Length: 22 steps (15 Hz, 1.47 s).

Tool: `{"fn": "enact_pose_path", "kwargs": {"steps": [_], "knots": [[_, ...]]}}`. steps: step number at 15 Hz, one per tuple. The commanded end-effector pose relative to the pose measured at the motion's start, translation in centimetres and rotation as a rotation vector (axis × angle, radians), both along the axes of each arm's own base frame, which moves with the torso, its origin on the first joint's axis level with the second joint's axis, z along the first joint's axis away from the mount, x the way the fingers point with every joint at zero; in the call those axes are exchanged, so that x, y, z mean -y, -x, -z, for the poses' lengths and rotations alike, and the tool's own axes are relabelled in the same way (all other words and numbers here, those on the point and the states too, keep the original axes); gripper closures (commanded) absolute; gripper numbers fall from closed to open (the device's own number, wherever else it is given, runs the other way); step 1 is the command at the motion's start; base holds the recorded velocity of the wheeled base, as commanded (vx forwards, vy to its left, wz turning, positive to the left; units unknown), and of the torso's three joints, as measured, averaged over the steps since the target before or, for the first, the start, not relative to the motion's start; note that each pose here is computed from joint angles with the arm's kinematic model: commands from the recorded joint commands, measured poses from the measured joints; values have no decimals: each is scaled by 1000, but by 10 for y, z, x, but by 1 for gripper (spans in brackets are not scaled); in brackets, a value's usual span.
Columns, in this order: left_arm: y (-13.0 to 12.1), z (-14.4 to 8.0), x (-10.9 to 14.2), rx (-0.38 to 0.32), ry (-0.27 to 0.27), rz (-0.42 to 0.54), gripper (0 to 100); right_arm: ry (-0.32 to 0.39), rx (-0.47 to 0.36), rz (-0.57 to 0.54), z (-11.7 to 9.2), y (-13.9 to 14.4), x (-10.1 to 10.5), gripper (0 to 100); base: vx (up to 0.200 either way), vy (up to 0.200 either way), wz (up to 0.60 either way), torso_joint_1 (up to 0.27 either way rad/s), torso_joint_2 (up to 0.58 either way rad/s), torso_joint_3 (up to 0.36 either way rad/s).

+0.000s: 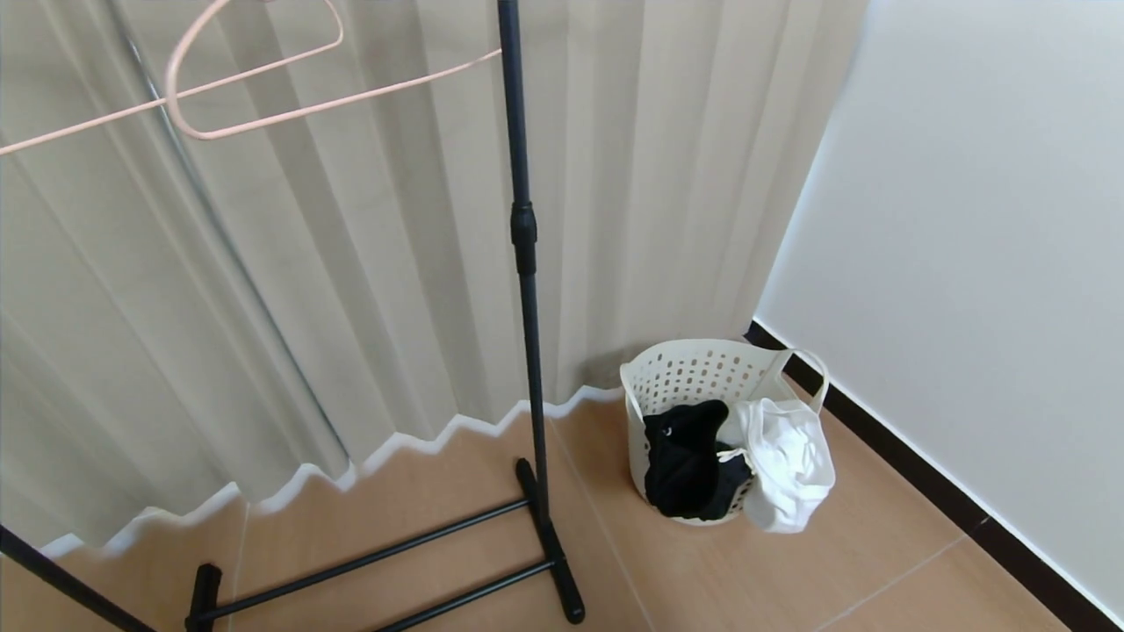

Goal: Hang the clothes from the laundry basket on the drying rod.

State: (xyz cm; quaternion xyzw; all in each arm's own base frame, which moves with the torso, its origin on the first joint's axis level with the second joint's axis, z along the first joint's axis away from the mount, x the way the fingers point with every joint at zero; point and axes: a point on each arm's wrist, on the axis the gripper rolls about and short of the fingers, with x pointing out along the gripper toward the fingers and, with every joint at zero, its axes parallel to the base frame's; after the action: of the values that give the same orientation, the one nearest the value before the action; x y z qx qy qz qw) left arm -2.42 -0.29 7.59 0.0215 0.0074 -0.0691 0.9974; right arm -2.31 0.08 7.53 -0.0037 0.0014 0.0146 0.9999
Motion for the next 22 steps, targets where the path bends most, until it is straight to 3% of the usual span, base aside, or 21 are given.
{"fn": "enact_pose_path", "kwargs": {"steps": [1,4,14,22], "knots": [[0,0,0,-2,0,0,0,0,-3,0,0,0,0,0,200,0,0,-7,2,2],[0,0,0,-2,1,0,0,0,-2,0,0,0,0,0,200,0,0,4,1,5],[0,0,0,-2,3,0,0,-9,0,2,0,0,0,0,0,0,0,0,1,-7],[0,0,0,-3,7,0,0,-7,1,2,0,0,0,0,0,0,0,4,3,-180]]}}
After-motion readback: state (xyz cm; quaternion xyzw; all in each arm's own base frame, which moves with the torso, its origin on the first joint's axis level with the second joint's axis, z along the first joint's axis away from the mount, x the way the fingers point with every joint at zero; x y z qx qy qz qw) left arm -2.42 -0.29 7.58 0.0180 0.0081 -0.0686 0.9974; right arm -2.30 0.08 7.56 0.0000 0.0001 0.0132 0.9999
